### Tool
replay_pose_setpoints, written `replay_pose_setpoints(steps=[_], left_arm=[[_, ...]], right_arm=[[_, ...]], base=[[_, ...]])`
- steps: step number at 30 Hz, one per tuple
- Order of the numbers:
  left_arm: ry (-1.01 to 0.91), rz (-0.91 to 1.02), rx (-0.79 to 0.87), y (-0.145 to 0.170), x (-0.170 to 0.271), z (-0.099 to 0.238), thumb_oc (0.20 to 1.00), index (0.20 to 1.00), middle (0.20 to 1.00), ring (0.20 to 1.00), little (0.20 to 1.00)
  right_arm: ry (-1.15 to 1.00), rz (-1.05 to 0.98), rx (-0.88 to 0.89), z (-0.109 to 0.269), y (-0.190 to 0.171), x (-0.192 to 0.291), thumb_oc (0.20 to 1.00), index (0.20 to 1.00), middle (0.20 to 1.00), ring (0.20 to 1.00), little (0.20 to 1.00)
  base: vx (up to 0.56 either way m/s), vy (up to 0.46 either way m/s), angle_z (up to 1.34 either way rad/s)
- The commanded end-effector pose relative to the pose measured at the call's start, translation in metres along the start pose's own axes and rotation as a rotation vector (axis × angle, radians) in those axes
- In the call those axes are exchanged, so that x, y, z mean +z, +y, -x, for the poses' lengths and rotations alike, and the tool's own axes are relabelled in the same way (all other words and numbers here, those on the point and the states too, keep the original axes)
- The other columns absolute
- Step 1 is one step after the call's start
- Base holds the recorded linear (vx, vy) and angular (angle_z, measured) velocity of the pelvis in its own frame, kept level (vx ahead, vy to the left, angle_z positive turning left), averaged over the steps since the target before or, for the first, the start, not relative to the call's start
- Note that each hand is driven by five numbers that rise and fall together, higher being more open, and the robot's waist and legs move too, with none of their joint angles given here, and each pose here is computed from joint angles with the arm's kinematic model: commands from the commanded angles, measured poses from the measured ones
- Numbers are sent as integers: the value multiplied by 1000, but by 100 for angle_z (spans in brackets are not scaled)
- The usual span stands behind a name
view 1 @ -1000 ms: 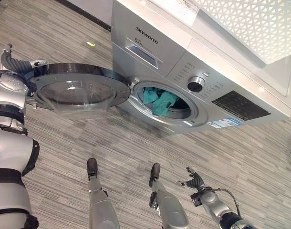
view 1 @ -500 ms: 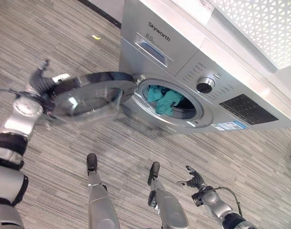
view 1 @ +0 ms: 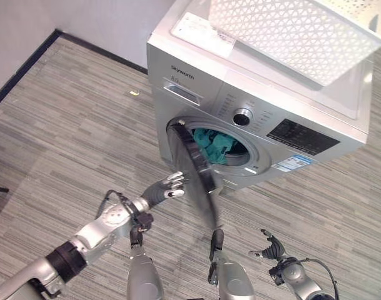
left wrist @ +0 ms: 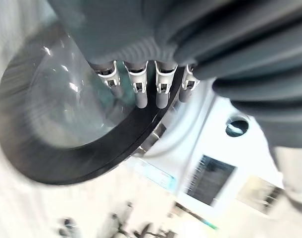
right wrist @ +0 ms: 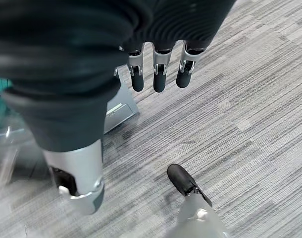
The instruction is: Grab the laundry basket,head to the washer,open it,put in the laundry and shut it.
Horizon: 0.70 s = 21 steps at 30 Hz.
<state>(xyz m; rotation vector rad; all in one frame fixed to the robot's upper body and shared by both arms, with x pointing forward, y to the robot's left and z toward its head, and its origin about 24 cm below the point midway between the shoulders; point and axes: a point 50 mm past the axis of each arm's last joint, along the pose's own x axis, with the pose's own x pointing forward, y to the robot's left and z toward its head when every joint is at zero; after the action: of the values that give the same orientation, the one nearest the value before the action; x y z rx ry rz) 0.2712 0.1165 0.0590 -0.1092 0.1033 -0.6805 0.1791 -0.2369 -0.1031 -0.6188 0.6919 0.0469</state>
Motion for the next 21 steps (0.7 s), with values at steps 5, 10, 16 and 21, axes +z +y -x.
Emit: replay_pose_setpoints(steps=[5, 10, 16, 21], left_arm=[[-369, 0, 62, -37, 64, -75, 1000, 1000, 1000, 1000, 1000], [-500, 64, 103, -49, 79, -70, 1000, 1000, 1000, 1000, 1000], [-366, 72, 224, -14, 24, -22, 1000, 1000, 1000, 1000, 1000], [42, 20, 570, 49, -77, 87, 1000, 1000, 1000, 1000, 1000]], right_arm=[[11, 30, -58, 4, -18, -9, 1000, 1000, 1000, 1000, 1000], [158, 4, -50, 18, -5, -46, 1000, 1000, 1000, 1000, 1000], [246, -75, -19, 31, 16, -67, 1000, 1000, 1000, 1000, 1000], [309, -151, 33, 33, 32, -75, 1000, 1000, 1000, 1000, 1000]], base=[[9, -34, -48], [0, -65, -49], [1, -49, 11], [11, -42, 43]])
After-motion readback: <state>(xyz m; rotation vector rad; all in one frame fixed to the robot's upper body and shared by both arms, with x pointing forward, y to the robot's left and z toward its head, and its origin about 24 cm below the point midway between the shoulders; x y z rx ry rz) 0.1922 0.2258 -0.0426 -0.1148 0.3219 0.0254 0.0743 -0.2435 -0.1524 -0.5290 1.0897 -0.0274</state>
